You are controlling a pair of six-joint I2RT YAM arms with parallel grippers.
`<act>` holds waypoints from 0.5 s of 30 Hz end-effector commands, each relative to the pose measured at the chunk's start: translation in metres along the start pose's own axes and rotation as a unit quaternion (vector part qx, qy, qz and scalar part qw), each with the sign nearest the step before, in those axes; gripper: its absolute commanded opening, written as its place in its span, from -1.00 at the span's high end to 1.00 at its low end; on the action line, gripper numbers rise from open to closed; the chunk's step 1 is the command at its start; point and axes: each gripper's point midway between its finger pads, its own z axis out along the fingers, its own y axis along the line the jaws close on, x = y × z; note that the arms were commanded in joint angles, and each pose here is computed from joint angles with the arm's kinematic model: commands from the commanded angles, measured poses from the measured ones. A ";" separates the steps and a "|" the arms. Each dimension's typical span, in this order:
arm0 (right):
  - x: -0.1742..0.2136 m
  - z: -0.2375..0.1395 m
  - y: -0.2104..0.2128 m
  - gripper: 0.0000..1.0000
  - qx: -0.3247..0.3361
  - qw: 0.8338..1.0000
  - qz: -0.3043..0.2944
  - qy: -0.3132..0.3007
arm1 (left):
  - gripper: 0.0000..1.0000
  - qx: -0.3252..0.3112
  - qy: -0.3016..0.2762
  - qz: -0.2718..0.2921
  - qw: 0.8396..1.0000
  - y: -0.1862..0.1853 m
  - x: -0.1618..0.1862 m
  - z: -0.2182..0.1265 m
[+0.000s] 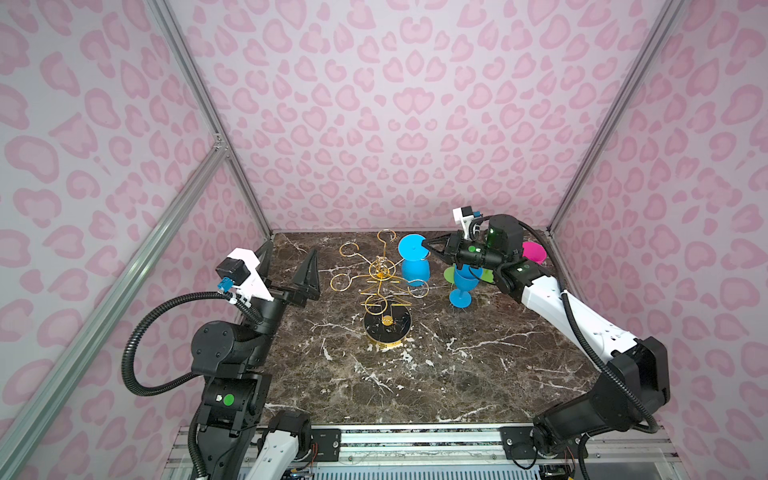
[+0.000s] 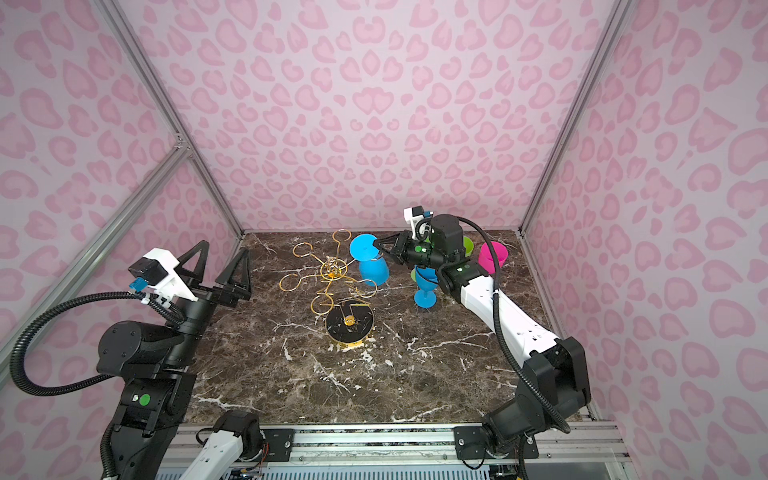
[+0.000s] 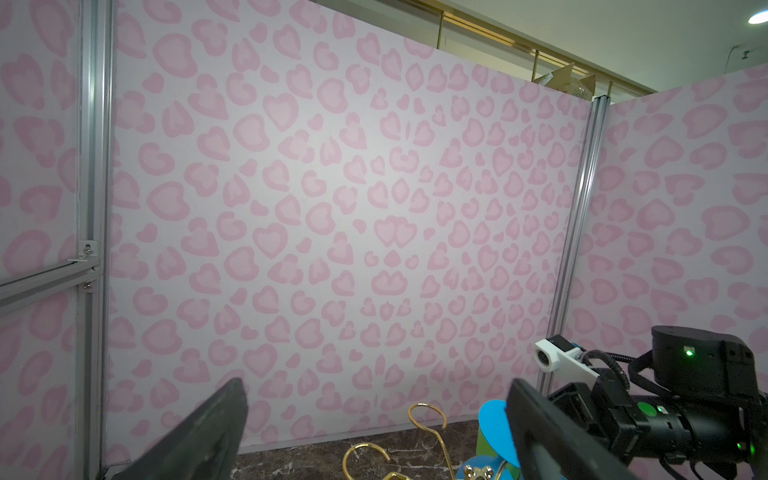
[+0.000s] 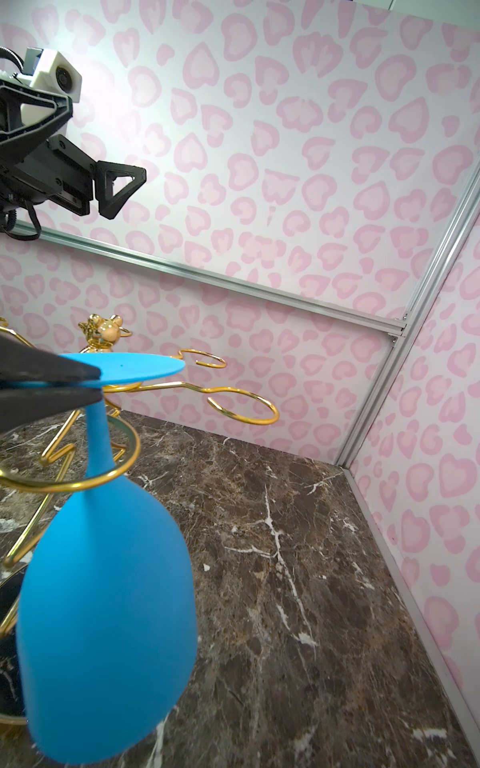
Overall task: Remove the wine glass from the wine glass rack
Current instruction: 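Lift the blue glass by its base up off the rack hook with the right gripper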
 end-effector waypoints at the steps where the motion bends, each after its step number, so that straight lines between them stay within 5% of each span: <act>1: 0.001 0.000 0.011 1.00 -0.020 1.000 -0.017 -0.001 | -0.96 0.006 -0.009 -0.002 1.000 -0.003 -0.007 -0.001; 15: 0.014 -0.006 0.008 1.00 -0.003 1.000 -0.021 0.003 | -0.96 0.006 -0.012 -0.016 1.000 -0.003 -0.010 -0.001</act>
